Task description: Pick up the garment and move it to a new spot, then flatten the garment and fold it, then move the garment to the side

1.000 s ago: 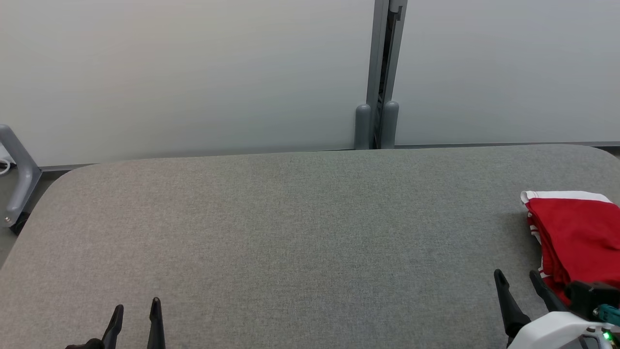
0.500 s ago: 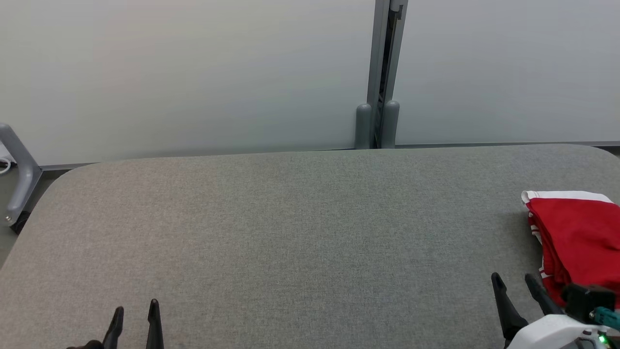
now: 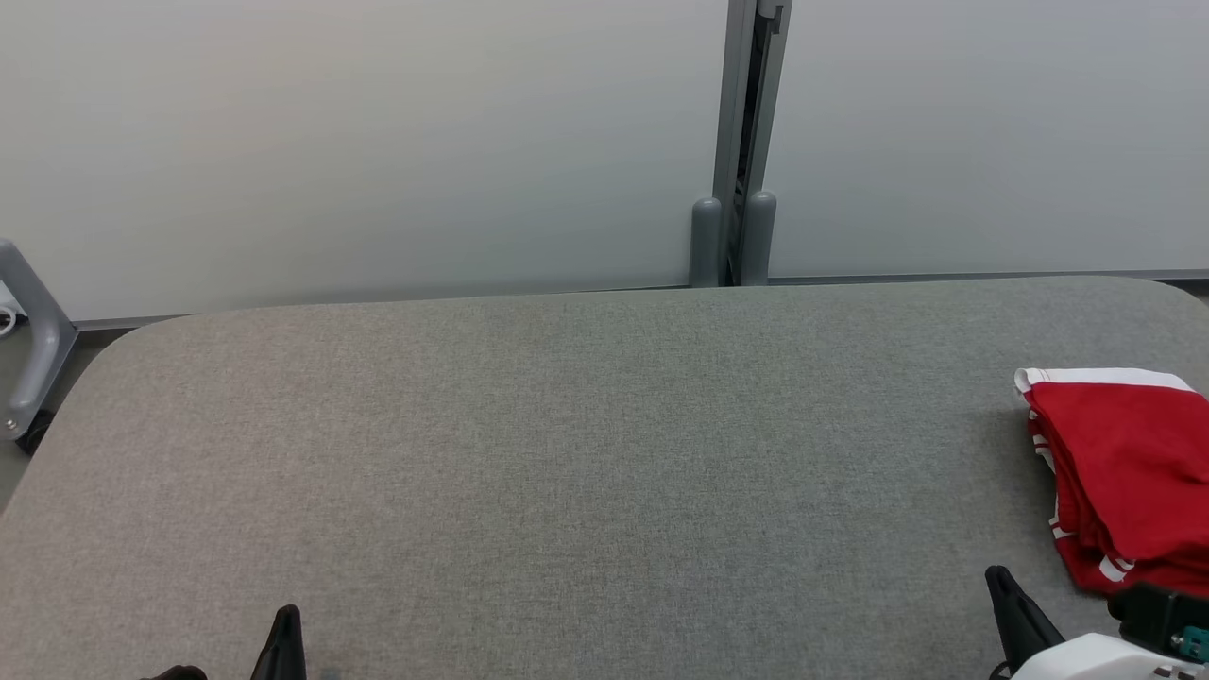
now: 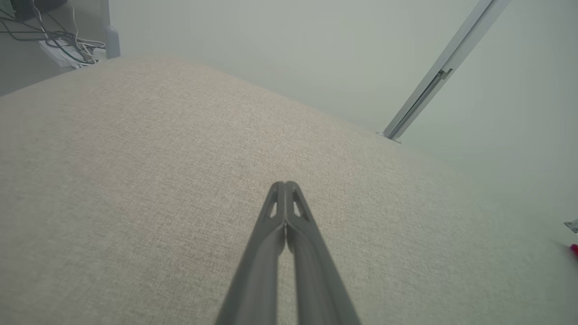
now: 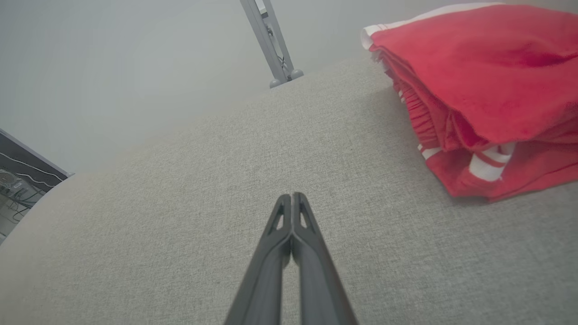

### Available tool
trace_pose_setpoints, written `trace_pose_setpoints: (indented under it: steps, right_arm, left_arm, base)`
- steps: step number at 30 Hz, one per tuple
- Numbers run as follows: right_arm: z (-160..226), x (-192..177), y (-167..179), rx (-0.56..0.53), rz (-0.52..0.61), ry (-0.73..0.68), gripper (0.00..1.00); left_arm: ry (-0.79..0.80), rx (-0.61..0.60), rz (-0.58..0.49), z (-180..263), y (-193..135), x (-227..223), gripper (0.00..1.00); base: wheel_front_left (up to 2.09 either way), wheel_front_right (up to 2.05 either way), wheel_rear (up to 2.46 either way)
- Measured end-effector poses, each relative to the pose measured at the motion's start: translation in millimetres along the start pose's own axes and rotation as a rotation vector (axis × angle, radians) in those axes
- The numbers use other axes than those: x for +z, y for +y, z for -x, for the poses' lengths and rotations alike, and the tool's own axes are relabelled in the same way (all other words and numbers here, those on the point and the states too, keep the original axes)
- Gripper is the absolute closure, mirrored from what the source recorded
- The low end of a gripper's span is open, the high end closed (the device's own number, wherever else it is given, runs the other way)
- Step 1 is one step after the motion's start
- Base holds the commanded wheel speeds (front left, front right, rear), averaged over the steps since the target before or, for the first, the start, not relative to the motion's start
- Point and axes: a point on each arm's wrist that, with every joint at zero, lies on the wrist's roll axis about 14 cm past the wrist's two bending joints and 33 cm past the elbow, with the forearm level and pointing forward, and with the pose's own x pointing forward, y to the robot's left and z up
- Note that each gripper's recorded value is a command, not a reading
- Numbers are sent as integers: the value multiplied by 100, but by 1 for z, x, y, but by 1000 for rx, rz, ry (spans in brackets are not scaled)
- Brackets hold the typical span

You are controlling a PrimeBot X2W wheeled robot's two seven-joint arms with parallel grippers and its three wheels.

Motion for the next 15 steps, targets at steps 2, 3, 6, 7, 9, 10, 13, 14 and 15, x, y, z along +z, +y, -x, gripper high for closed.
trace_pose_setpoints:
  steps: [2,3,6,7,9,10,13,14,15]
  right_arm:
    - [-1,2,0,2,-36,-9,100]
    - [-1,3,0,3,-52,-13,100]
    - [-2,7,-1,6,-102,-27,100]
    - [-3,9,-1,7,-119,-33,100]
    - [-3,11,-2,7,-152,-41,100]
    - [-3,12,-2,7,-167,-44,100]
    - [-4,15,-3,10,-213,-55,100]
    - [-4,16,-3,11,-227,-60,100]
    - [-5,17,-3,13,-242,-65,100]
  left_arm:
    - [2,-4,34,-3,-2,2,100]
    - [2,-6,48,-4,-3,2,100]
    - [9,-9,97,-8,-5,4,100]
    - [11,-8,110,-9,-5,4,100]
    - [15,-13,142,-11,-7,5,100]
    - [17,-13,158,-13,-8,5,100]
    - [22,-18,200,-16,-10,7,100]
    - [22,-20,216,-17,-11,7,100]
    - [21,-25,233,-18,-12,9,100]
  base:
    - [0,0,0]
    - [0,0,0]
    - [0,0,0]
    - [0,0,0]
    - [0,0,0]
    - [0,0,0]
    - [0,0,0]
    - [0,0,0]
    - [0,0,0]
